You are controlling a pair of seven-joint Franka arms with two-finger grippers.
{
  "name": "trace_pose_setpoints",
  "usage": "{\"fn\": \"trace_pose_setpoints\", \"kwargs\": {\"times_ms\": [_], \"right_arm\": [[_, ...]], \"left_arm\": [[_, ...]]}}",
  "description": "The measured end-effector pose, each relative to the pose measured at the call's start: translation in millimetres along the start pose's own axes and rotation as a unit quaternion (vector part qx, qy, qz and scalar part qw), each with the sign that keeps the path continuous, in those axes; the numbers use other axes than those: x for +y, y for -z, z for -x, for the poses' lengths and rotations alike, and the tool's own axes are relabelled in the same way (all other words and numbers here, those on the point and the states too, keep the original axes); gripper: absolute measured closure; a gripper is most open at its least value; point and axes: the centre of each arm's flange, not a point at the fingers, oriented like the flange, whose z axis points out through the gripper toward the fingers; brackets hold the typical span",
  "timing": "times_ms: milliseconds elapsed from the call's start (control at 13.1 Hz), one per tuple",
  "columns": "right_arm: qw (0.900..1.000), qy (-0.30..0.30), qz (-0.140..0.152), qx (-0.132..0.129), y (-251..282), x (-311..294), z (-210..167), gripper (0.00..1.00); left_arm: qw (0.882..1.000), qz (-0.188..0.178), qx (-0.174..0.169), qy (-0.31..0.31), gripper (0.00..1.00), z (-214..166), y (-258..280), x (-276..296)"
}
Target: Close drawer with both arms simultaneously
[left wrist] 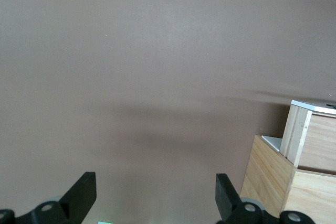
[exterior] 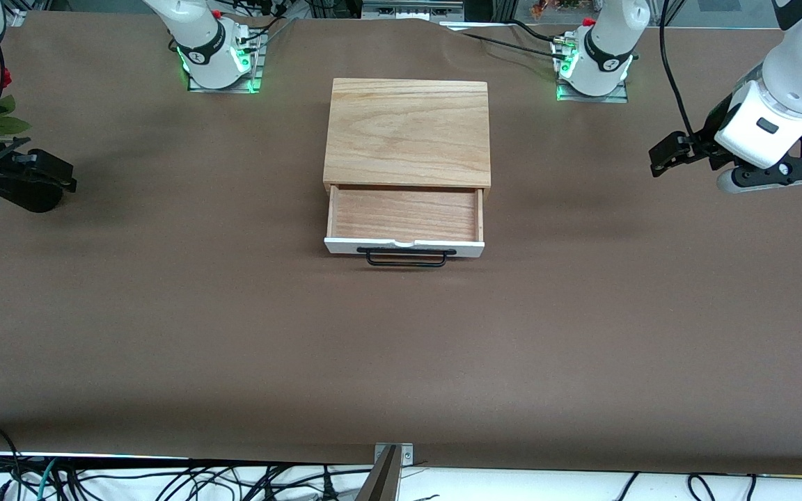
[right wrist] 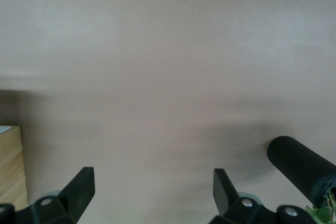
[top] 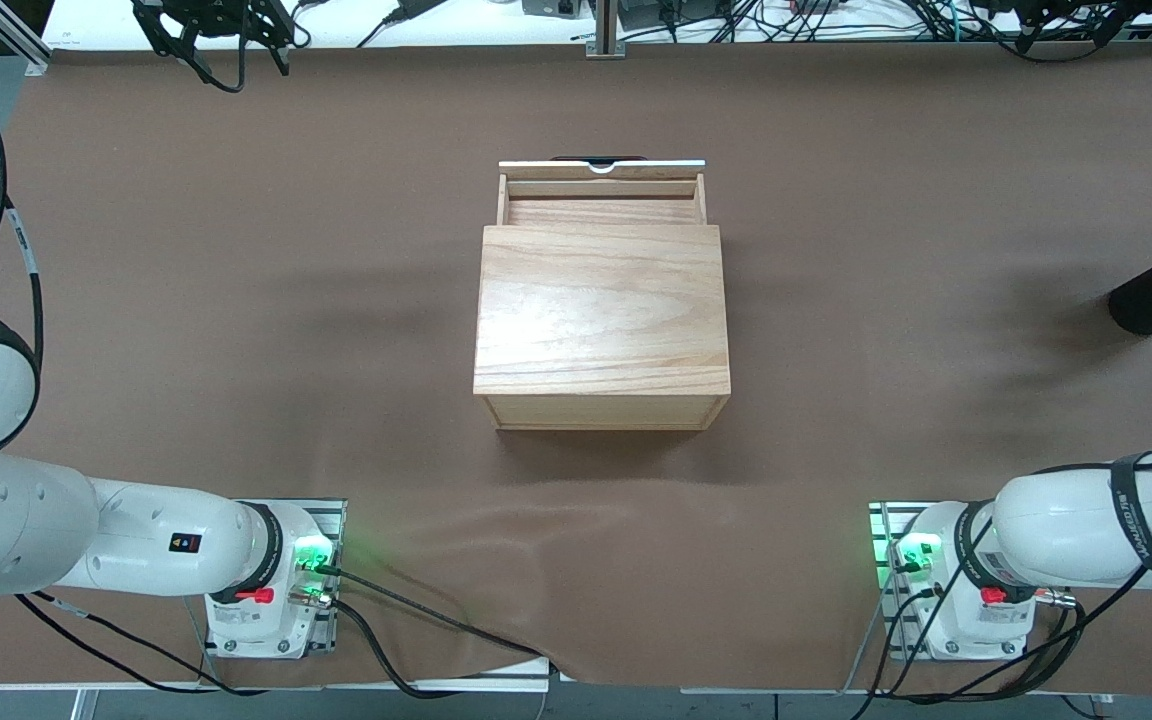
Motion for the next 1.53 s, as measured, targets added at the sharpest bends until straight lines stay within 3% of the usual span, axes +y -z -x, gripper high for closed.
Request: {"fn": "trace_pose_setpoints", "kwargs": {"times_ms": [993,1528], "right_arm": [[1.0,-0.002,0.0,-0.001,-1.0,2.2,-0.3,0.0],[1.0,0.01,-0.014,-0.021,-23.9,-12.4,-12.1,0.0]], "left_arm": [[1.0,0.001,0.0,0.008,0.0,-2.7,0.1,-8.7],[1.0,0.005,0.015,0.008,0.0,-8.2,-3.4,-7.1]]}}
